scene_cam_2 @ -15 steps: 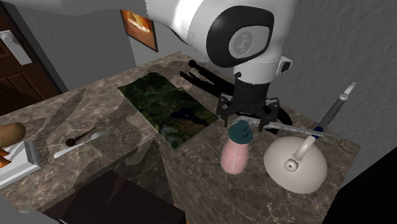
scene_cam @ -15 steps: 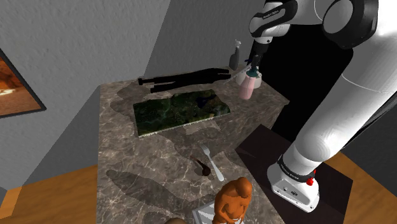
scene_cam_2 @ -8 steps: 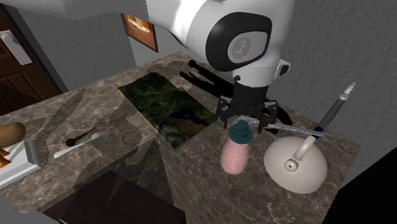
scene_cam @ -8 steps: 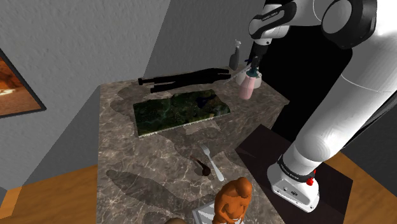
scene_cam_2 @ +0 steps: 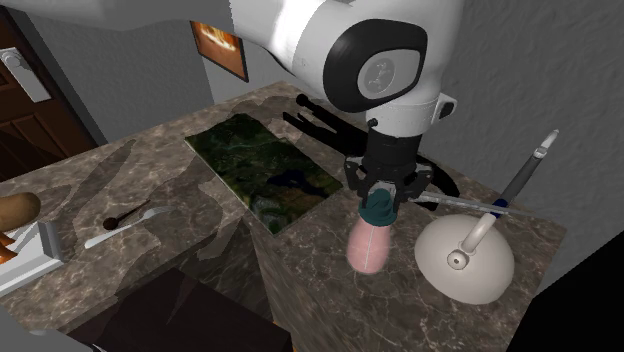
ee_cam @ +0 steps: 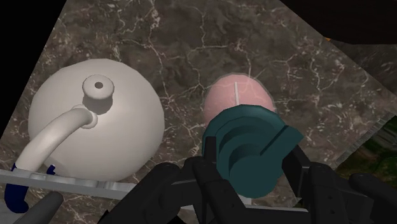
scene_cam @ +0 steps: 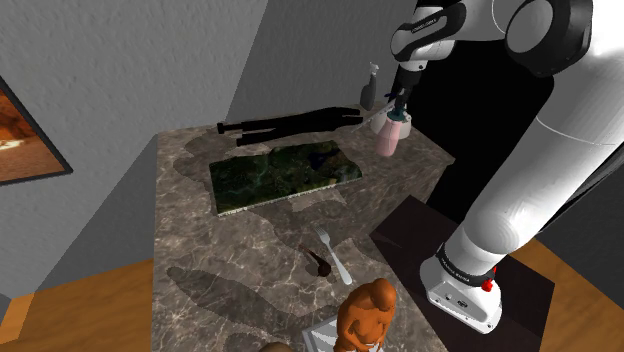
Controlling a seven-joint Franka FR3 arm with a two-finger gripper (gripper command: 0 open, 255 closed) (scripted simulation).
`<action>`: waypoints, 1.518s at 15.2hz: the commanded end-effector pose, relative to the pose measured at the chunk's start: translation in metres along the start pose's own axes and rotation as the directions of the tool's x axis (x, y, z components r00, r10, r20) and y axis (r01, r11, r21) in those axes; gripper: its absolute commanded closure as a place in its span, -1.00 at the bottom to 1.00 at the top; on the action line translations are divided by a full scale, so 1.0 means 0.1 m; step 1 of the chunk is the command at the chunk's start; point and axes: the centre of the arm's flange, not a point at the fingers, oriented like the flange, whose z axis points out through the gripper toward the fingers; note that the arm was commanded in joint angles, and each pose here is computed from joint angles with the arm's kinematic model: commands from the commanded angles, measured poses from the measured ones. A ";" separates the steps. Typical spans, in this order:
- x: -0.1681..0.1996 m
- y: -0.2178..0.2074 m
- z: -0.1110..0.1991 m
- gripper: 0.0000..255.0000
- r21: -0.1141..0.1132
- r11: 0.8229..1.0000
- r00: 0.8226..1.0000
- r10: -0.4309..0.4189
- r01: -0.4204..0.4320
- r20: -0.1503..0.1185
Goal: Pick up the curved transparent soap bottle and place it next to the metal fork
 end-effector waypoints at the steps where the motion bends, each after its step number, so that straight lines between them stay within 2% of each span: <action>1: 0.00 0.00 0.00 1.00 0.000 1.000 1.000 0.000 0.000 0.000; 3: 0.00 0.00 0.00 1.00 0.000 1.000 1.000 0.000 0.000 0.000; 23: -0.03 0.03 -1.05 1.00 0.000 1.000 1.000 0.000 0.000 0.000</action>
